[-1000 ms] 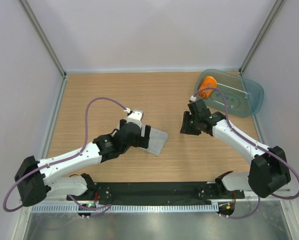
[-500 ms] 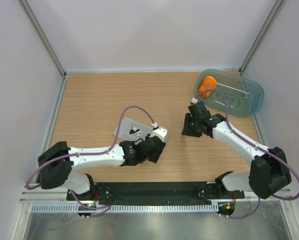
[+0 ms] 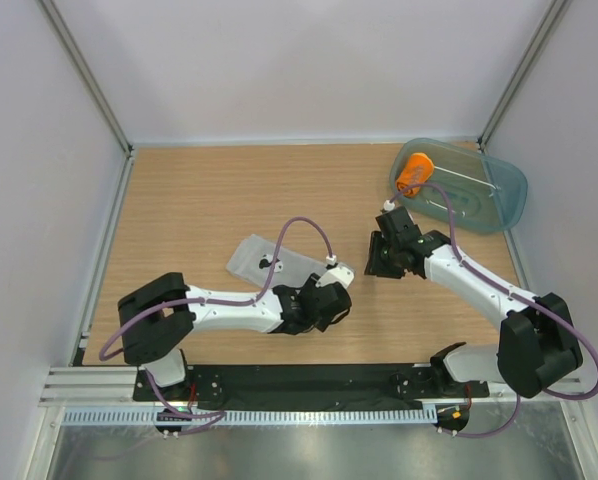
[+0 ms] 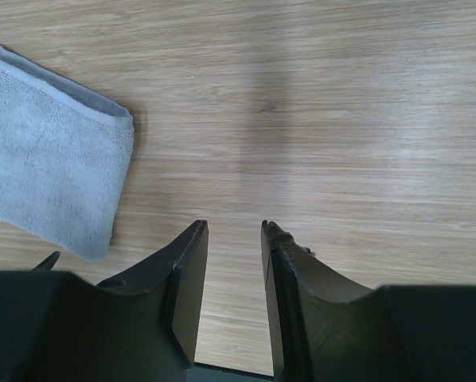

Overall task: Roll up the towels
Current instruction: Roll the towel

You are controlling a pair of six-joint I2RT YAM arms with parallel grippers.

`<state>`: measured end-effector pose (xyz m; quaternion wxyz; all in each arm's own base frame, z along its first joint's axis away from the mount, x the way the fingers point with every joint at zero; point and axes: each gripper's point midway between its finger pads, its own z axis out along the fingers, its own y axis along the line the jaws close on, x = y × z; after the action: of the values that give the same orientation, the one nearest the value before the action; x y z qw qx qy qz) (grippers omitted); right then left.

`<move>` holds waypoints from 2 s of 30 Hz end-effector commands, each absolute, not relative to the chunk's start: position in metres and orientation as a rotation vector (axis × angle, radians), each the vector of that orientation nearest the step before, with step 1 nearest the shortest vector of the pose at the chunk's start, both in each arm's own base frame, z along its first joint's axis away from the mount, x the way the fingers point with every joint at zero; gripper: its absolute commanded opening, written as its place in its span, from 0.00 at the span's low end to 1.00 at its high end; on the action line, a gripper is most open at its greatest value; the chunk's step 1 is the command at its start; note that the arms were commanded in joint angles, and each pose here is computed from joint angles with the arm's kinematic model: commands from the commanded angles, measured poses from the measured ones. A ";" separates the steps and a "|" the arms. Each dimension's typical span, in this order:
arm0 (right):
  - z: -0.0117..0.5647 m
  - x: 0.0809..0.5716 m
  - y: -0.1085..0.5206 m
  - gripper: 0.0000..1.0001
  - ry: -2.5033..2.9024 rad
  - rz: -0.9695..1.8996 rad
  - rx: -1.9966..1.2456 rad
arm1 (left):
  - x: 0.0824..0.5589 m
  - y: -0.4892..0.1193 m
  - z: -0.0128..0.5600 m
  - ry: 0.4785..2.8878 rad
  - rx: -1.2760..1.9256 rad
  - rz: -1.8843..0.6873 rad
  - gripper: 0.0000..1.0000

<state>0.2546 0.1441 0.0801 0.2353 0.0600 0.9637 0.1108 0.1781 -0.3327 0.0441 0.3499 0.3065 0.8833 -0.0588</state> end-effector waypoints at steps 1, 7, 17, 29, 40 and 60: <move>0.086 0.260 0.145 0.40 2.608 0.313 0.178 | 0.190 -0.340 0.054 2.233 0.771 -0.123 0.53; 0.086 0.261 0.143 0.40 2.610 0.299 0.170 | 0.192 -0.340 0.039 2.247 0.792 -0.073 0.49; 0.087 0.259 0.148 0.40 2.617 0.332 0.163 | 0.193 -0.327 0.017 2.250 0.781 -0.010 0.24; 0.074 0.247 0.240 0.72 2.618 1.024 0.207 | 0.187 -0.316 0.022 2.252 0.717 -0.071 0.00; 0.030 0.251 0.264 0.71 2.715 1.015 0.236 | 0.182 -0.313 0.056 2.219 0.634 -0.203 0.00; 0.038 0.278 0.250 0.29 2.747 0.768 0.143 | 0.176 -0.283 0.063 2.257 0.533 -0.221 0.00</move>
<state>0.2678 0.2536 0.0303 0.1248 0.0661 0.9468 0.2893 0.1751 -0.2895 0.0588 0.3901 0.2365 0.8863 -0.0794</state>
